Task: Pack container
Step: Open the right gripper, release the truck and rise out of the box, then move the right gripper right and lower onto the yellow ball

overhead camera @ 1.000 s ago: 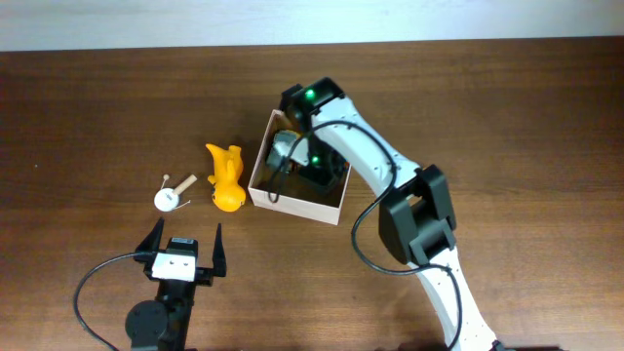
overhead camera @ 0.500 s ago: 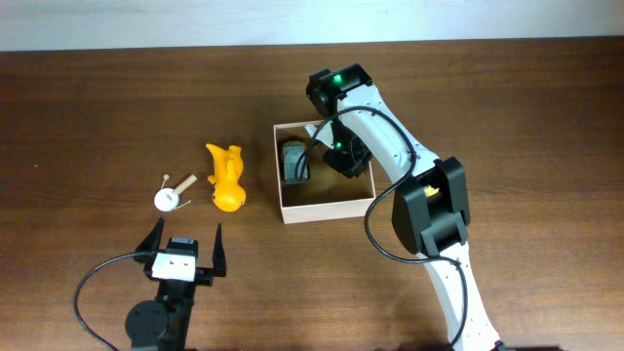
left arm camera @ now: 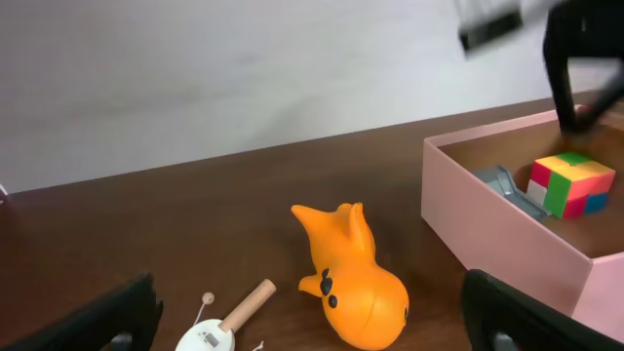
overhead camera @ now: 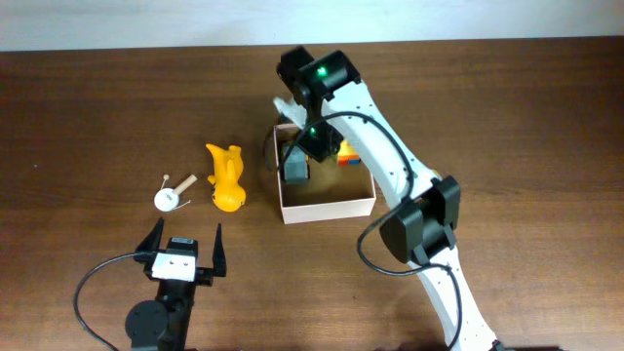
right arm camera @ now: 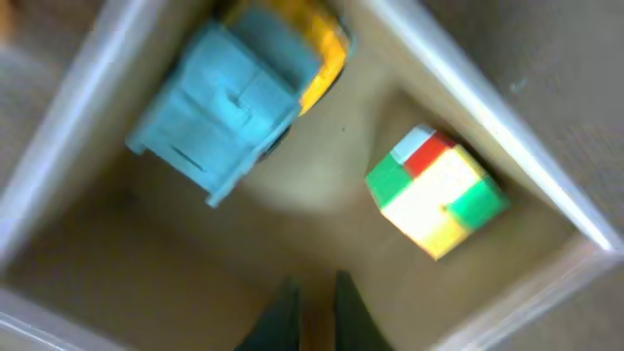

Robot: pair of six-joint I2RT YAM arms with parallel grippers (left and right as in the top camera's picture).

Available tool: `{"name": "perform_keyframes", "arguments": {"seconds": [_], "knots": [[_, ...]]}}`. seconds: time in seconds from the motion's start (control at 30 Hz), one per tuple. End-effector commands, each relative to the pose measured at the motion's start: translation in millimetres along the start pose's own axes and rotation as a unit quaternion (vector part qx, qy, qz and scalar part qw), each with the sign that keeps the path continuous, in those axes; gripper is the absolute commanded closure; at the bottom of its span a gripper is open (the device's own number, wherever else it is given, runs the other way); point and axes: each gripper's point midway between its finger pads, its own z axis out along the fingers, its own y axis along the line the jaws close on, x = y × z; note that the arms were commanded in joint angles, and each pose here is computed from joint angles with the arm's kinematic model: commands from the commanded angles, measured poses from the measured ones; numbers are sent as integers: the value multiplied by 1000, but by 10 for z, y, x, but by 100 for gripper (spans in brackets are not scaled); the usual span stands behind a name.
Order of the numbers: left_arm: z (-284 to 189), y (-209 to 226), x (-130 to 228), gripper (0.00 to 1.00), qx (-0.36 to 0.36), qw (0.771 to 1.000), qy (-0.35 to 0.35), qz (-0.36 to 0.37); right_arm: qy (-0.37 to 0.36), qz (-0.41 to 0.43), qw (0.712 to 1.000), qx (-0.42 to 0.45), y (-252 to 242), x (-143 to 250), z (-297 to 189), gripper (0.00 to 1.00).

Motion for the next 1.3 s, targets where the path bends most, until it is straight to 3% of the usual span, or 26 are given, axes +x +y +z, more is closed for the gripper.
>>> {"name": "perform_keyframes", "arguments": {"seconds": [0.0, 0.03, 0.1, 0.23, 0.3, 0.57, 0.73, 0.83, 1.0, 1.27], "knots": [[-1, 18, 18, 1, -5, 1000, 1, 8, -46, 118, 992, 14, -239, -34, -348, 80], [-1, 17, 17, 1, -5, 1000, 1, 8, -51, 145, 988, 25, -334, -18, -388, 77], [-1, 18, 17, 1, -5, 1000, 1, 8, -58, 189, 980, 31, -506, 41, -458, 60], [-1, 18, 17, 1, -5, 1000, 1, 8, -61, 262, 963, 34, -831, 172, -491, 44], [-1, 18, 18, 1, -5, 1000, 1, 8, -59, 300, 951, 36, -1042, 274, -484, 42], [-1, 18, 18, 1, -5, 1000, 1, 8, -46, 402, 913, 44, -1671, 692, -449, 40], [-1, 18, 17, 1, -5, 1000, 1, 8, 10, 480, 876, 44, -1914, 1096, -195, 40], [-1, 18, 16, 1, -5, 1000, 1, 8, 85, 498, 862, 36, -1906, 1433, 132, 41], [-1, 18, 17, 1, -5, 1000, 1, 8, 170, 496, 851, 18, -1744, 1770, 463, 41], [-1, 18, 17, 1, -5, 1000, 1, 8, 193, 469, 862, 8, -1612, 1796, 549, 41]]}}
